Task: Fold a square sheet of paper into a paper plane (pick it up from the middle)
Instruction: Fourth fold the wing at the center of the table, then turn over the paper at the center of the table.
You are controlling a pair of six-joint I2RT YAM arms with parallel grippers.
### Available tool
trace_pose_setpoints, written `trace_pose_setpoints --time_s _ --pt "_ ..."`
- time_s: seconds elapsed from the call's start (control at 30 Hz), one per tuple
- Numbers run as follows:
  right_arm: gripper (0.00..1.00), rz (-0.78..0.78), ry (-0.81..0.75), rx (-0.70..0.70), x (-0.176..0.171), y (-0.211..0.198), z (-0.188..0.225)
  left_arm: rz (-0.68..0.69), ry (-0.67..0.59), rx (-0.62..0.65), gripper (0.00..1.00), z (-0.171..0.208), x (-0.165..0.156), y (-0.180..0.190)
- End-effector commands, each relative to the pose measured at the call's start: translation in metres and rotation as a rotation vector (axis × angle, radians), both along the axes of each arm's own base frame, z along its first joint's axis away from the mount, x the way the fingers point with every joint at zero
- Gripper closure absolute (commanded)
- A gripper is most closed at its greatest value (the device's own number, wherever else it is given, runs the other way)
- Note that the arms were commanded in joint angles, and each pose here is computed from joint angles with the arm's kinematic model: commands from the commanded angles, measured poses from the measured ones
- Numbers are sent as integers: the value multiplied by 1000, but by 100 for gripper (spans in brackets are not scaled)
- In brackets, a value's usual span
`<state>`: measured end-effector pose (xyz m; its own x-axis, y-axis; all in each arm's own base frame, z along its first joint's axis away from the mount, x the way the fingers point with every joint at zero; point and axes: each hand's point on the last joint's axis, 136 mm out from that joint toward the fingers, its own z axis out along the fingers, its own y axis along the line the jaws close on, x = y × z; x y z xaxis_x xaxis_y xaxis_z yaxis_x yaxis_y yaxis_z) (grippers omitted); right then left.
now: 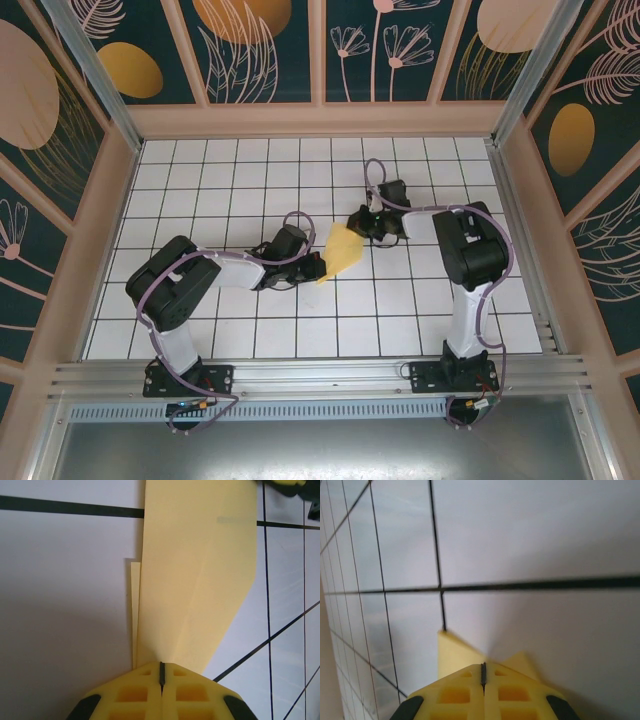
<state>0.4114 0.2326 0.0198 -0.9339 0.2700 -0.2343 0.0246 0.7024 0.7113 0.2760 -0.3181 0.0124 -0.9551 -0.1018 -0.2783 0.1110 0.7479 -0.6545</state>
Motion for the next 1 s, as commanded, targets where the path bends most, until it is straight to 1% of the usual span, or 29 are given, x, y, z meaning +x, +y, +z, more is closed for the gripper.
trace_pose_setpoints --time_s 0.0,0.2,0.3,0.4,0.43,0.53,0.57,0.6,0.7,0.77,0.8,0.9,0.97 --pt "100 -128 9 -162 18 -48 -29 -13 209 193 100 -59 -50 41" --pt "100 -133 -21 -143 21 -48 -13 -14 204 189 100 -58 -49 40" --pt "100 -106 -76 -90 21 -40 15 -19 184 178 100 -52 -44 35" --pt "98 -135 -121 -110 19 -47 39 -26 137 160 100 -39 -32 26" --pt "98 -145 -132 -116 18 -50 45 -28 117 153 97 -33 -26 23" --pt "88 -161 -154 -109 7 -54 62 -32 17 114 79 0 -2 6" --pt "83 -164 -149 -101 2 -55 64 -31 -25 92 72 16 7 -1" --pt "78 -162 -144 -93 -3 -54 67 -33 -65 70 67 31 16 -7" --pt "66 -142 -119 -49 -21 -48 69 -13 -168 35 52 67 37 -16" --pt "58 -129 -91 -16 -32 -43 68 21 -204 47 43 75 46 -11" --pt "56 -128 -76 -2 -37 -40 66 43 -235 39 39 86 57 -12" --pt "52 -124 -23 37 -49 -29 58 96 -253 46 30 91 71 -3" --pt "51 -112 -2 60 -53 -19 55 121 -253 47 26 91 76 3"
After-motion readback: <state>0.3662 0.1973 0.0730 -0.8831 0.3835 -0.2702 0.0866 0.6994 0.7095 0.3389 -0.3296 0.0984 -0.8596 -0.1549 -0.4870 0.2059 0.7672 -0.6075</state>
